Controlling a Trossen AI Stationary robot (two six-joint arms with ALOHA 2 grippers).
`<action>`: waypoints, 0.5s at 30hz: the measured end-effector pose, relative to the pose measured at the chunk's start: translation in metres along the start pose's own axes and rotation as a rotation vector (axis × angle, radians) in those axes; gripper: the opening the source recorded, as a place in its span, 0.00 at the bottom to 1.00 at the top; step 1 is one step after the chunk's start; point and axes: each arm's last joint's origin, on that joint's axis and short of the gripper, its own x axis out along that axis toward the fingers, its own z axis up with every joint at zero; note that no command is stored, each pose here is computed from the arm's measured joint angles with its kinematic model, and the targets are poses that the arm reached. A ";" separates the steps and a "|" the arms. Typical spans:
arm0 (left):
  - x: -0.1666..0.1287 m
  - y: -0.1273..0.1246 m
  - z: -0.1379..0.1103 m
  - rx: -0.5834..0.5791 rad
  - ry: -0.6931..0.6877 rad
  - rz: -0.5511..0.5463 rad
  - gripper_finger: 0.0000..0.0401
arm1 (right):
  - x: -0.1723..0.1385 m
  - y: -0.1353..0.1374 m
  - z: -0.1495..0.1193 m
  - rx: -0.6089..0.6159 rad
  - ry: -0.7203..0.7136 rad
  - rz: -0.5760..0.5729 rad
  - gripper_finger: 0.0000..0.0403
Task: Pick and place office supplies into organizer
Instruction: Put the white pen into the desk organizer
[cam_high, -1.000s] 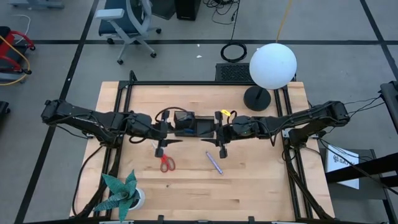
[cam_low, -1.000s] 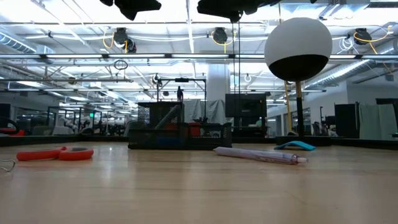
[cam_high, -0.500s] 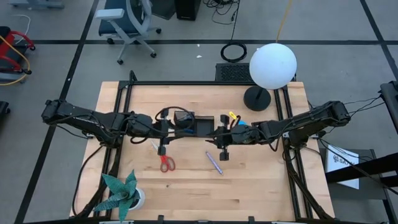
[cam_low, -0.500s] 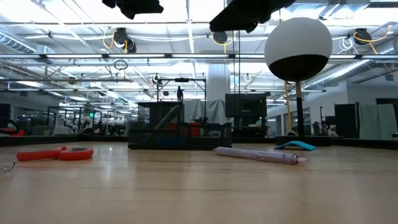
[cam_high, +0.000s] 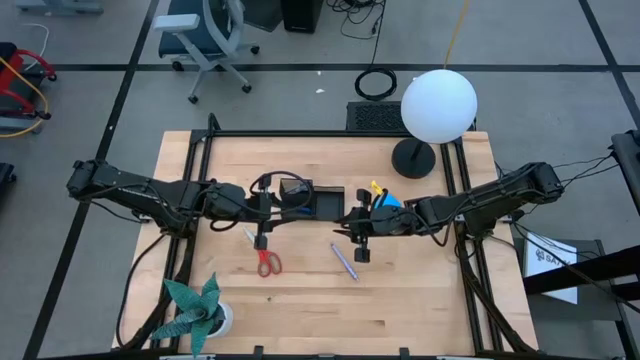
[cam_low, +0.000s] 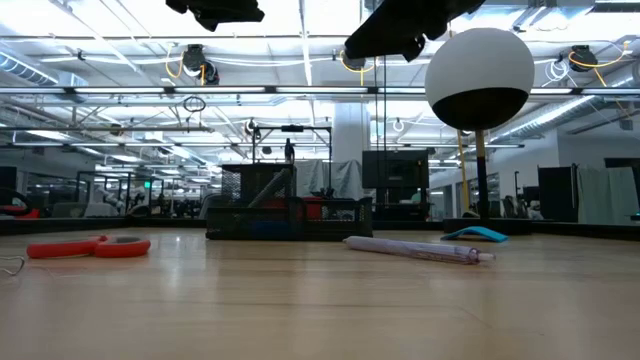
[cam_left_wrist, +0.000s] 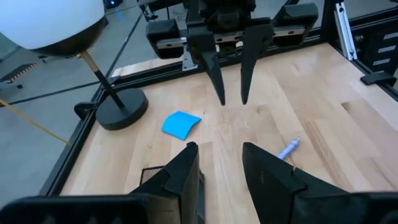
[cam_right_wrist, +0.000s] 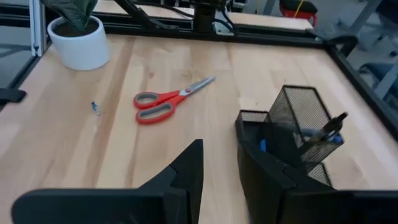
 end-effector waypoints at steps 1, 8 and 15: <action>0.000 0.000 0.000 0.000 0.000 0.000 0.33 | 0.000 0.000 0.000 0.009 0.004 0.000 0.22; -0.021 0.044 0.027 -0.743 -0.394 0.438 0.33 | 0.000 -0.002 -0.005 0.006 0.049 -0.009 0.22; -0.033 0.070 0.033 -1.007 -0.665 0.689 0.33 | 0.001 -0.006 -0.010 0.016 0.103 -0.047 0.22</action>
